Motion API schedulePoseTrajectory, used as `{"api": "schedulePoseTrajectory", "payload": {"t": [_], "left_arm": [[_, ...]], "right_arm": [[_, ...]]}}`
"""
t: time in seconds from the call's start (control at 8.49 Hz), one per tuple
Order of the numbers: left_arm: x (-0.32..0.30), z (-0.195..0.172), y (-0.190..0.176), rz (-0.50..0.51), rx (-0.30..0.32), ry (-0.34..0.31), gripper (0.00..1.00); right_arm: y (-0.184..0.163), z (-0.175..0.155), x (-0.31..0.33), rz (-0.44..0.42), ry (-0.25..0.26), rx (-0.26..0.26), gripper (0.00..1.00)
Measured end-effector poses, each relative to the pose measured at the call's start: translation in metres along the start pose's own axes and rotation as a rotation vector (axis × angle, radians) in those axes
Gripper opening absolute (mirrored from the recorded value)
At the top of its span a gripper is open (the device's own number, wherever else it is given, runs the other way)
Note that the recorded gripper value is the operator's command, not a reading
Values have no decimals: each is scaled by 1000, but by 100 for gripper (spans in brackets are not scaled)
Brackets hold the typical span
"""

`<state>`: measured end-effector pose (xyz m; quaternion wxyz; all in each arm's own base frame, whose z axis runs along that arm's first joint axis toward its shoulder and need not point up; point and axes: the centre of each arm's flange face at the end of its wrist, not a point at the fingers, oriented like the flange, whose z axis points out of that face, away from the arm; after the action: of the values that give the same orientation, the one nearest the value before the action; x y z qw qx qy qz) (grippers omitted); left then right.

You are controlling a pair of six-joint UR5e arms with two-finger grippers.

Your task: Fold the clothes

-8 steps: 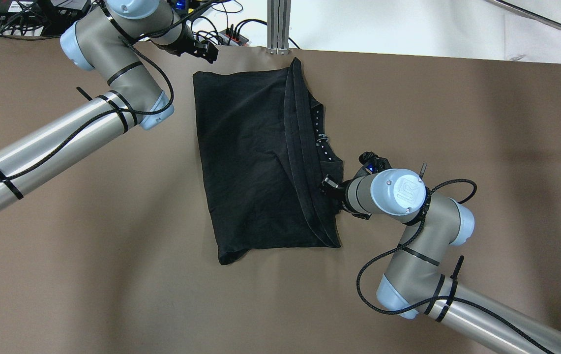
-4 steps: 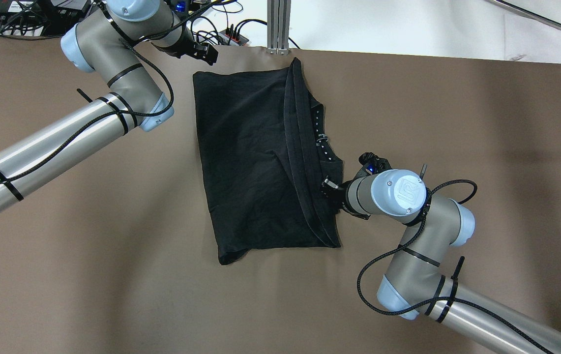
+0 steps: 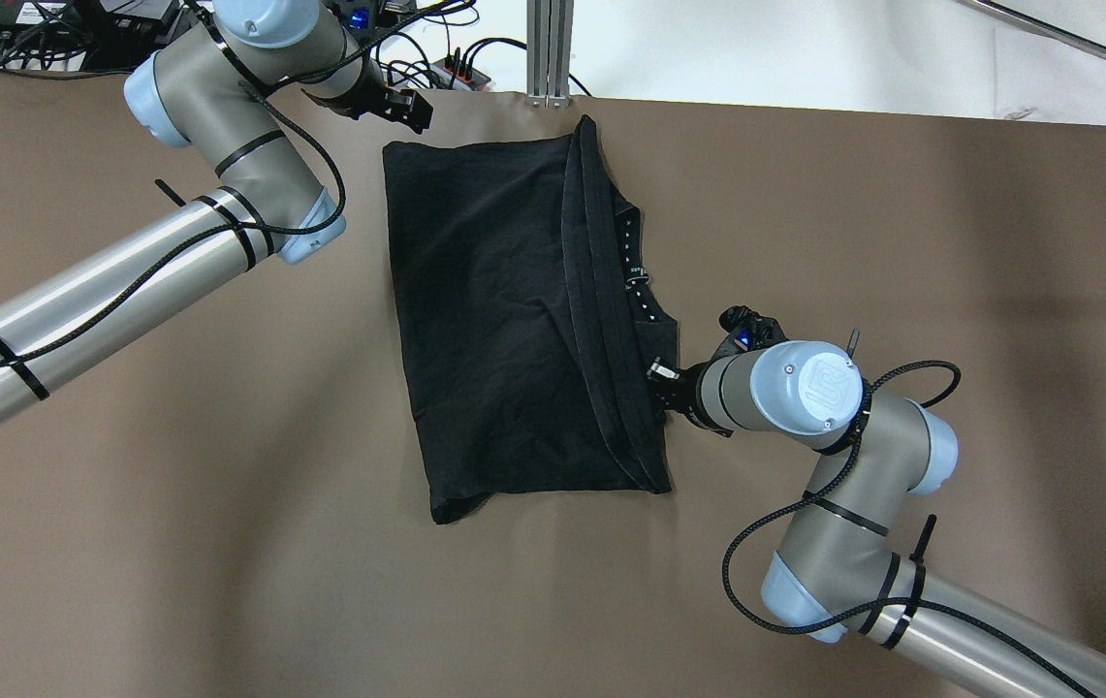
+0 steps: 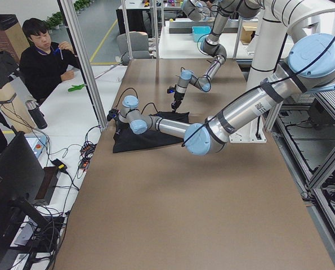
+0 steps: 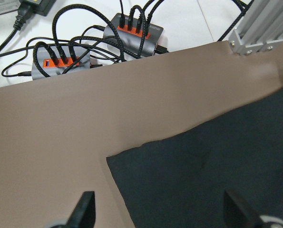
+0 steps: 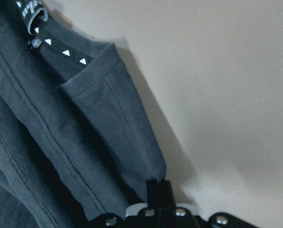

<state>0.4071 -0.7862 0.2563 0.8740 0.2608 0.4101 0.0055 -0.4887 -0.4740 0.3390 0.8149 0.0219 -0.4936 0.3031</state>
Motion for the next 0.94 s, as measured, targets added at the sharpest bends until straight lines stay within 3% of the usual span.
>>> {"api": "schedulePoseTrajectory", "payload": {"t": [0.47, 0.59, 0.71, 0.94], "left_arm": [[5, 2, 6, 2, -3, 8, 95], [4, 3, 8, 1, -3, 8, 95], [3, 3, 9, 0, -4, 8, 95], [2, 4, 10, -1, -4, 7, 95]], "right_arm": [[27, -36, 39, -27, -14, -29, 0], [31, -39, 46, -33, -12, -31, 69], [34, -39, 49, -37, -12, -28, 93], [37, -42, 45, -72, -21, -24, 94]]}}
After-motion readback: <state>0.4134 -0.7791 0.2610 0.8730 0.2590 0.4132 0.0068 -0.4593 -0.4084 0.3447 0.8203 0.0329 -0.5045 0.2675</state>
